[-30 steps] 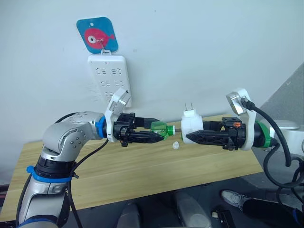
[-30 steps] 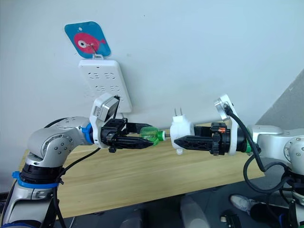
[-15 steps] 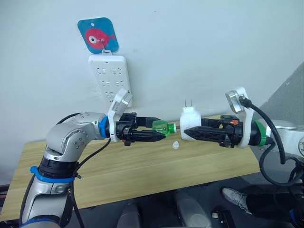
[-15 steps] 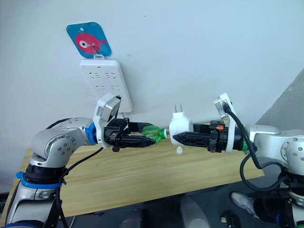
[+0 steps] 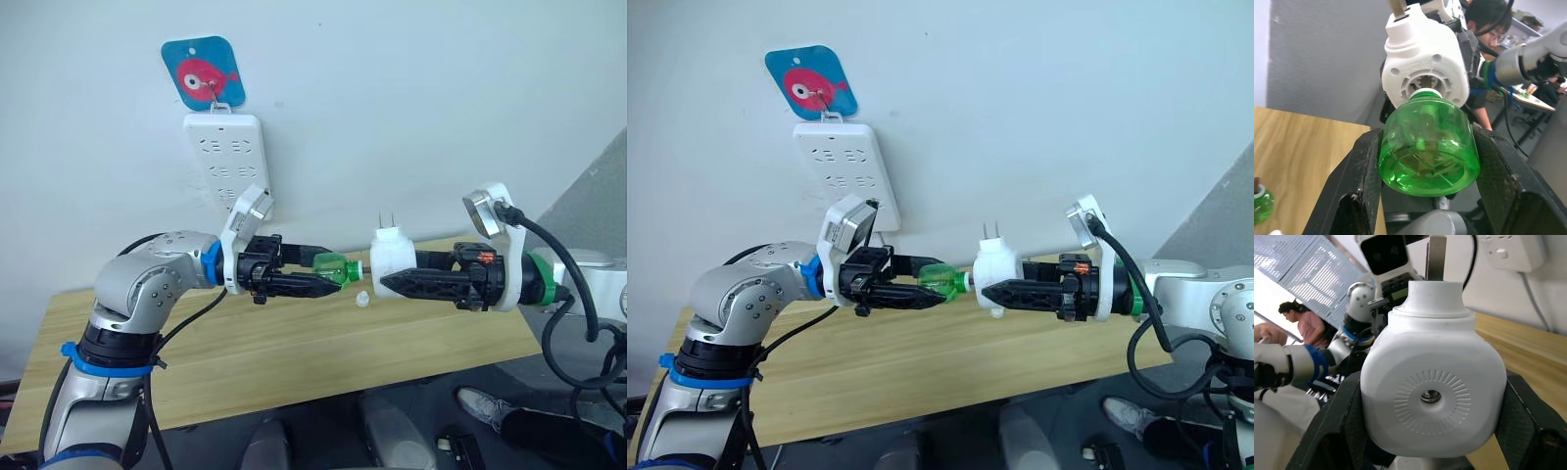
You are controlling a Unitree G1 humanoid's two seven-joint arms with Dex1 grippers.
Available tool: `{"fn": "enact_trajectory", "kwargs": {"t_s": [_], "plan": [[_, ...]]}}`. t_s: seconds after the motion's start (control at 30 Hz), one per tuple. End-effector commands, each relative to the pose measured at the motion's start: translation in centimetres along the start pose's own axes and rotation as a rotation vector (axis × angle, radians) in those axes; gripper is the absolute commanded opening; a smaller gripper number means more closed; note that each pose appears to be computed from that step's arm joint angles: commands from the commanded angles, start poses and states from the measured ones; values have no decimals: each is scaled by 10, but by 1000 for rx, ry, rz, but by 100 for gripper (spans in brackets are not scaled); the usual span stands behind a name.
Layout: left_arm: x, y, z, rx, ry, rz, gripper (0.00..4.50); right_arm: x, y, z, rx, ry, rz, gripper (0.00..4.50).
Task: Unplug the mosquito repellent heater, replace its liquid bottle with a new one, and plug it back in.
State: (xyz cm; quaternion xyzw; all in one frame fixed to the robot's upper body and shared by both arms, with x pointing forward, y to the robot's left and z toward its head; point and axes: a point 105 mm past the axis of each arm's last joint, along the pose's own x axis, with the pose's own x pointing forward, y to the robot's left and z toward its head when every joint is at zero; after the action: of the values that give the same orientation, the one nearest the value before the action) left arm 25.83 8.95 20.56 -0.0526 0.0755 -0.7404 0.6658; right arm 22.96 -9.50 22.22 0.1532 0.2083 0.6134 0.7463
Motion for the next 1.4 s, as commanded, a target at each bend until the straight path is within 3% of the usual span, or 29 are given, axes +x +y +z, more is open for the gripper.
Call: {"fn": "enact_trajectory", "kwargs": {"t_s": [0.03,0.6,1.1,1.4], "plan": [[2,-4,9,60,10,-22,231,1,19,3,-36,21,92,299],[1,-1,16,63,-29,31,231,-7,-11,6,-34,-8,-54,299],[3,-4,14,47,-36,28,231,-10,-17,17,-20,-75,-68,299],[6,-2,18,46,-72,34,231,2,-14,18,2,-118,-24,299]]}}
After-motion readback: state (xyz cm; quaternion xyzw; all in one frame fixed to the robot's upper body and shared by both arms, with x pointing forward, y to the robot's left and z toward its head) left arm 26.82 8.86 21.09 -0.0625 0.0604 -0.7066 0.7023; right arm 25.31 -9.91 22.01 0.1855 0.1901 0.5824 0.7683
